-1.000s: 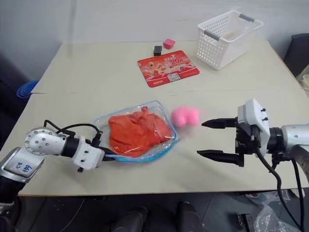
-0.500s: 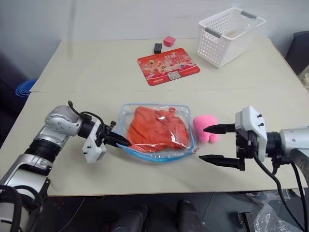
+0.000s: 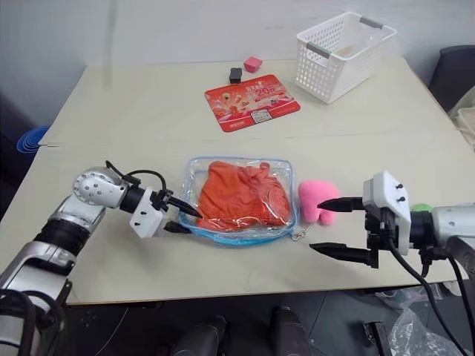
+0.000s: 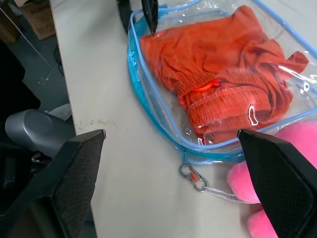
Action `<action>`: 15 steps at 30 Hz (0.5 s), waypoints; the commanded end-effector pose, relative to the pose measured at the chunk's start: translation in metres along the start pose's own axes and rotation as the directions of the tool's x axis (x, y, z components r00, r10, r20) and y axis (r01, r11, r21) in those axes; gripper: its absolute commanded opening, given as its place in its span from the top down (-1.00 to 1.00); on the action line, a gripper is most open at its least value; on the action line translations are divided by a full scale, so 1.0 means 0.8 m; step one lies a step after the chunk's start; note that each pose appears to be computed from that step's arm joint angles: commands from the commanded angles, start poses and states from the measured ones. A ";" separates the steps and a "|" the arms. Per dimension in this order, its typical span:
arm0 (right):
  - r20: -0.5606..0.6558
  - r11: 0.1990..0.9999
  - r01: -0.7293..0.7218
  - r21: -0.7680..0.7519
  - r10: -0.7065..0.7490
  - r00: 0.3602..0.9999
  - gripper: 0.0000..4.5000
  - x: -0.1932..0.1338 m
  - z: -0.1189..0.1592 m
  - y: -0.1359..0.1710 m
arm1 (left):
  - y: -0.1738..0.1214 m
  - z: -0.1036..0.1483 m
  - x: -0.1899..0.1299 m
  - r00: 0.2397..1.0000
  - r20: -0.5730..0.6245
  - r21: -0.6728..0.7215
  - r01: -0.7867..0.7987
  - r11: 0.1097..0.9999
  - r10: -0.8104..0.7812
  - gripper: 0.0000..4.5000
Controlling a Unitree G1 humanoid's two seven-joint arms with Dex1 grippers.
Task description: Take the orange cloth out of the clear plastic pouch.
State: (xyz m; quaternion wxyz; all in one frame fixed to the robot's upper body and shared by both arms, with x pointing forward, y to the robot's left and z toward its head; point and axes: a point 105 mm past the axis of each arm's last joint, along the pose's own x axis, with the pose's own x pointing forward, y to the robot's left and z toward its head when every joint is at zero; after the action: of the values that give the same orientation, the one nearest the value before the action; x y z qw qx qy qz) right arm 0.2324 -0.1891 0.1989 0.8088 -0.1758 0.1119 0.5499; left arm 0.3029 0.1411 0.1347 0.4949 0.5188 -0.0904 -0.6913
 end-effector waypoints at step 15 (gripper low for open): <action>0.020 0.935 0.354 -0.006 -0.354 0.935 -1.00 -0.022 -0.032 -0.059 | 0.036 0.128 -0.106 0.922 0.239 -0.773 -0.010 0.634 0.306 -0.98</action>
State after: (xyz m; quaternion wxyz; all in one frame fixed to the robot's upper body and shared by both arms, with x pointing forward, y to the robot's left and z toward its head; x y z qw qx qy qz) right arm 0.2612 -0.2225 0.1861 0.8795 -0.1821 0.0848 0.4315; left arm 0.2409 0.1645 0.2377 0.6972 0.1645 0.0913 -0.6918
